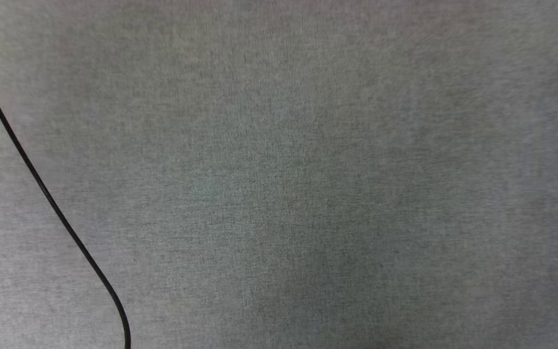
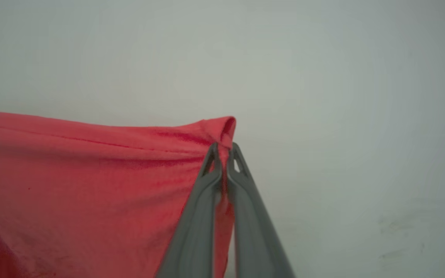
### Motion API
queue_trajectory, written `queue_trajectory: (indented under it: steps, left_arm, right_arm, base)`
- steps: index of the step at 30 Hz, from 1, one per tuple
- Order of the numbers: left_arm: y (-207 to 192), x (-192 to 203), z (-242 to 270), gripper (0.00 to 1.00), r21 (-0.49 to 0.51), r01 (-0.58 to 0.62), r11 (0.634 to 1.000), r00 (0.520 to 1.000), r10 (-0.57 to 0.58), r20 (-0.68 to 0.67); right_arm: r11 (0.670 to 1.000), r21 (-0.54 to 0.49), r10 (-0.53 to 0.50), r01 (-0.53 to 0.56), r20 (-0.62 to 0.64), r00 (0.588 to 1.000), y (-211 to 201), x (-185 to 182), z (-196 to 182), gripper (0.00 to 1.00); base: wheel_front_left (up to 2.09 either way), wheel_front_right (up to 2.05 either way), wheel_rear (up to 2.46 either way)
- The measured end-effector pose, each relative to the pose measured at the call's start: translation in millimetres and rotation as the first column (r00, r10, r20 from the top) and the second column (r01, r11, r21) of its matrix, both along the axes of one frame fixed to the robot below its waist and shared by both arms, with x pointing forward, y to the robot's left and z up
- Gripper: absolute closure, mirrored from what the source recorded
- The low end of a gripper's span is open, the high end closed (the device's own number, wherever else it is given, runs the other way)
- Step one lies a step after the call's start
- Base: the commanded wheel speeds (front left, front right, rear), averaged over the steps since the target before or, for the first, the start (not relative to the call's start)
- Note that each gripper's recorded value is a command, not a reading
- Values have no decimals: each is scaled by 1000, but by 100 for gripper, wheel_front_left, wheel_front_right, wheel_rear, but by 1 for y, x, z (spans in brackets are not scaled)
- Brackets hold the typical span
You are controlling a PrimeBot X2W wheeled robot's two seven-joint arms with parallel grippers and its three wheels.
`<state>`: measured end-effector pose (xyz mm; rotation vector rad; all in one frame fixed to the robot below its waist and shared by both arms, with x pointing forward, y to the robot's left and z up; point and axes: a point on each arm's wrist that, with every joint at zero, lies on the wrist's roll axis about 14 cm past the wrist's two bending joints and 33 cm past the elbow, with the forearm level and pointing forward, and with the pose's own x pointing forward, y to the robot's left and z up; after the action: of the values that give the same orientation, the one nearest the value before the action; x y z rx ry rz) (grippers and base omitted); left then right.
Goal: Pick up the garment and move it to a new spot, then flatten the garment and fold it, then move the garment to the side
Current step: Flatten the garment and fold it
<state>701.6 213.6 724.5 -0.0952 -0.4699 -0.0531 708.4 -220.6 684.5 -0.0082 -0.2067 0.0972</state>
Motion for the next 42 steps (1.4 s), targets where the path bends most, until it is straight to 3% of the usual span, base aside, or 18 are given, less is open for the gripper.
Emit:
queue_trajectory:
  steps: [5, 10, 15, 21, 30, 42]
  left_arm:
    - [7, 27, -85, 100, -29, -10, 1000, 991, 6, -132]
    - [14, 27, -154, 100, -45, -17, 999, 964, 4, -267]
    - [10, 7, -206, 100, -77, -4, 997, 924, -26, -381]
    - [8, -40, -253, 100, -143, -18, 989, 868, -56, -494]
    - [23, -131, -278, 100, -159, -64, 985, 809, -42, -586]
    - [46, -261, -291, 100, -189, -141, 972, 775, -11, -632]
  right_arm:
    - [1000, 9, 30, -29, -128, 991, 14, 32, -78, 100]
    - [997, 50, 69, -60, -228, 971, 31, 37, -136, 100]
    - [994, 93, 88, -59, -345, 934, 38, 13, -188, 100]
    - [990, 139, 91, -24, -496, 864, 37, -42, -246, 100]
    - [981, 190, 93, 28, -597, 797, 32, -139, -276, 100]
    - [976, 211, 81, 56, -586, 806, 15, -248, -265, 100]
  base:
    - [0, 0, 0]
    - [0, 0, 0]
    - [0, 0, 0]
    - [0, 0, 0]
    - [0, 0, 0]
    - [0, 0, 0]
